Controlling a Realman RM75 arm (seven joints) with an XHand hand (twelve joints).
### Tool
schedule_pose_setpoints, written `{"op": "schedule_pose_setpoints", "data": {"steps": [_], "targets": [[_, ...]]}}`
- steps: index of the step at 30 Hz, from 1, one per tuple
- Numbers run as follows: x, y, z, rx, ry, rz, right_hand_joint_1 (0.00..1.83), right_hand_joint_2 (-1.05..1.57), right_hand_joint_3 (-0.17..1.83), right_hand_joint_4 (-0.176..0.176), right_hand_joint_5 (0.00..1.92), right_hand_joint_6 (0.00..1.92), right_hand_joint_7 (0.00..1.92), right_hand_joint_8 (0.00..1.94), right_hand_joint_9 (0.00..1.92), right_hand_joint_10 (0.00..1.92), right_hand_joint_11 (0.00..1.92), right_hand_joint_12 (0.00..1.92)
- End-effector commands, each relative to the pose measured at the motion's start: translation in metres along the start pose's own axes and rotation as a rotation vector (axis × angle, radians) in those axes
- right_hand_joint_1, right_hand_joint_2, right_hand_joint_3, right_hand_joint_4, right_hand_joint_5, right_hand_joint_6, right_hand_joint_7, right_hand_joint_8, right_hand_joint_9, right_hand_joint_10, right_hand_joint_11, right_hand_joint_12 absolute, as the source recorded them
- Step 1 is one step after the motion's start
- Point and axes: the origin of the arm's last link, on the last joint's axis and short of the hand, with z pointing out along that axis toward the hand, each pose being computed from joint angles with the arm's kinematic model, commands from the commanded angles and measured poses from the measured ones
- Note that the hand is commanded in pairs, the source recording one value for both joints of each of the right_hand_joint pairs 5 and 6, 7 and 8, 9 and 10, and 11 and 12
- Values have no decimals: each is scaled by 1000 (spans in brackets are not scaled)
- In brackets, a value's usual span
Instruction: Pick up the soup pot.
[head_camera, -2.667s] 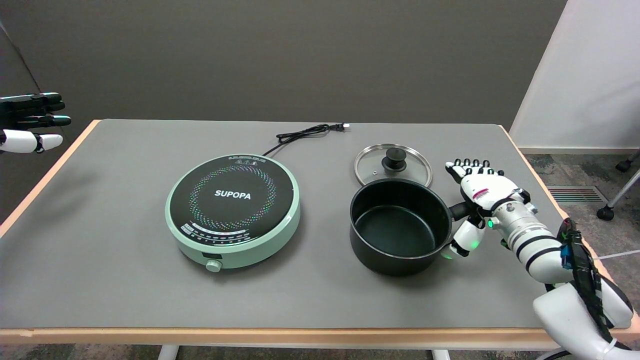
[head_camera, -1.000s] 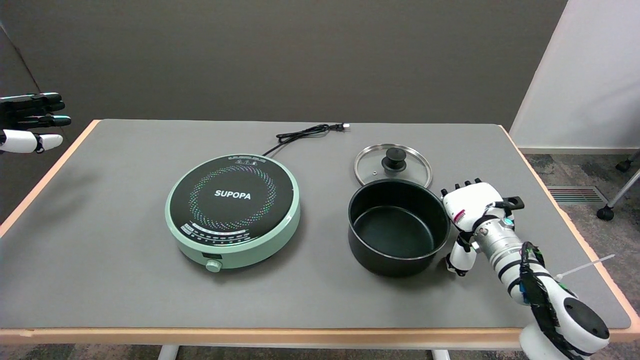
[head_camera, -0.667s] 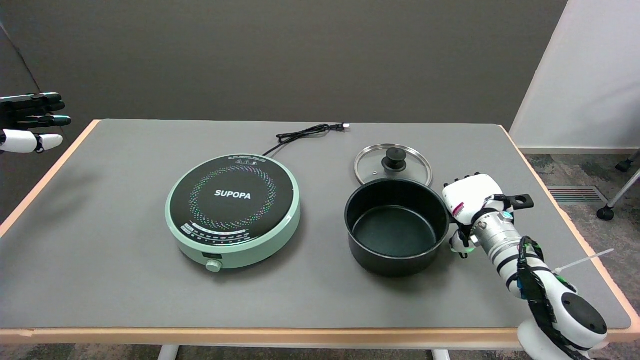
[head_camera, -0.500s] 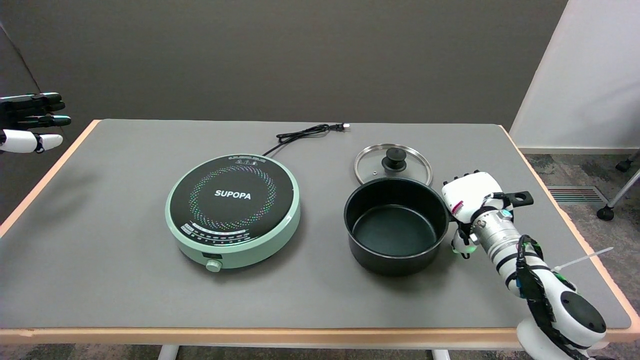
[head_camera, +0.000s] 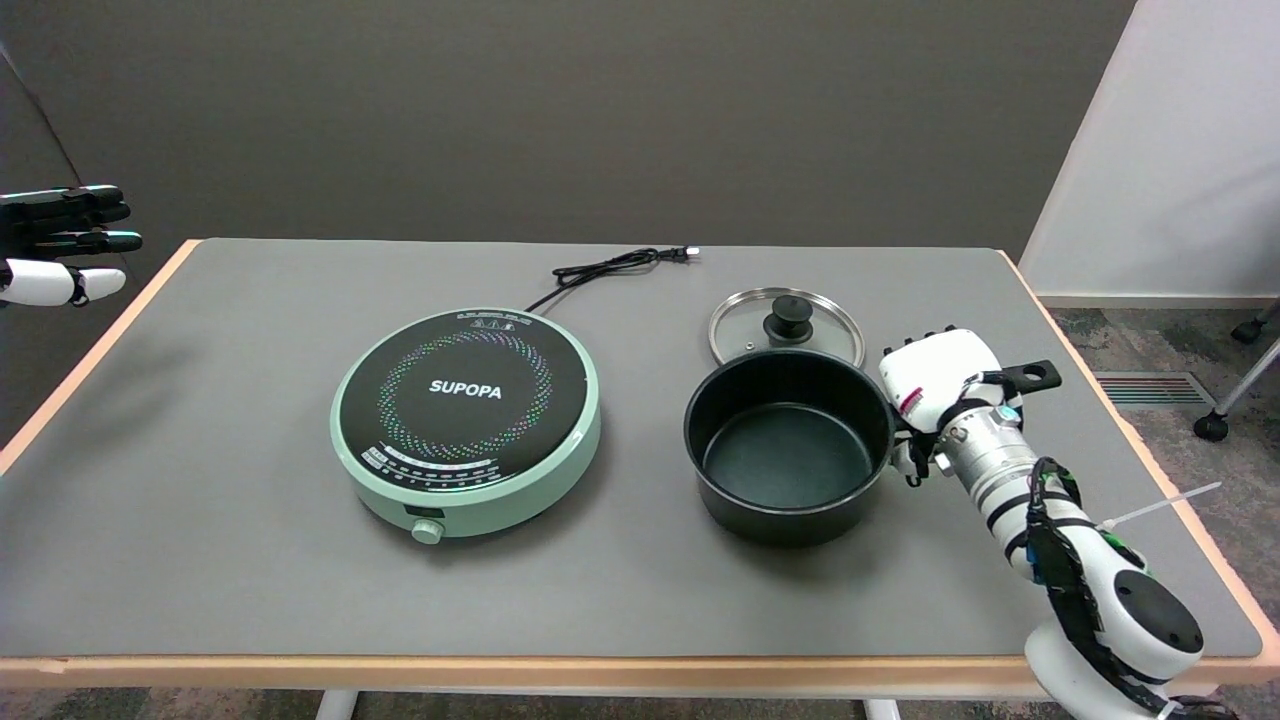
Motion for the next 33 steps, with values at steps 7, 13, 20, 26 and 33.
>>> {"op": "schedule_pose_setpoints", "data": {"steps": [7, 13, 20, 26, 33], "targets": [[3, -2, 17, -2, 16, 219, 664, 1216, 654, -82, 1733, 1733, 1733, 1733, 1733, 1733, 1733, 1733], [9, -6, 22, 7, 32, 258, 789, 1268, 597, -90, 1700, 1700, 1700, 1700, 1700, 1700, 1700, 1700], [29, 4, 24, -5, 98, 289, 834, 1228, 780, -92, 1688, 1688, 1688, 1688, 1688, 1688, 1688, 1688], [64, 9, 34, 15, 208, 297, 853, 1205, 885, -92, 1685, 1685, 1685, 1685, 1685, 1685, 1685, 1685], [102, 2, 57, 59, 309, 335, 872, 1187, 956, -91, 1696, 1696, 1696, 1696, 1696, 1696, 1696, 1696]]}}
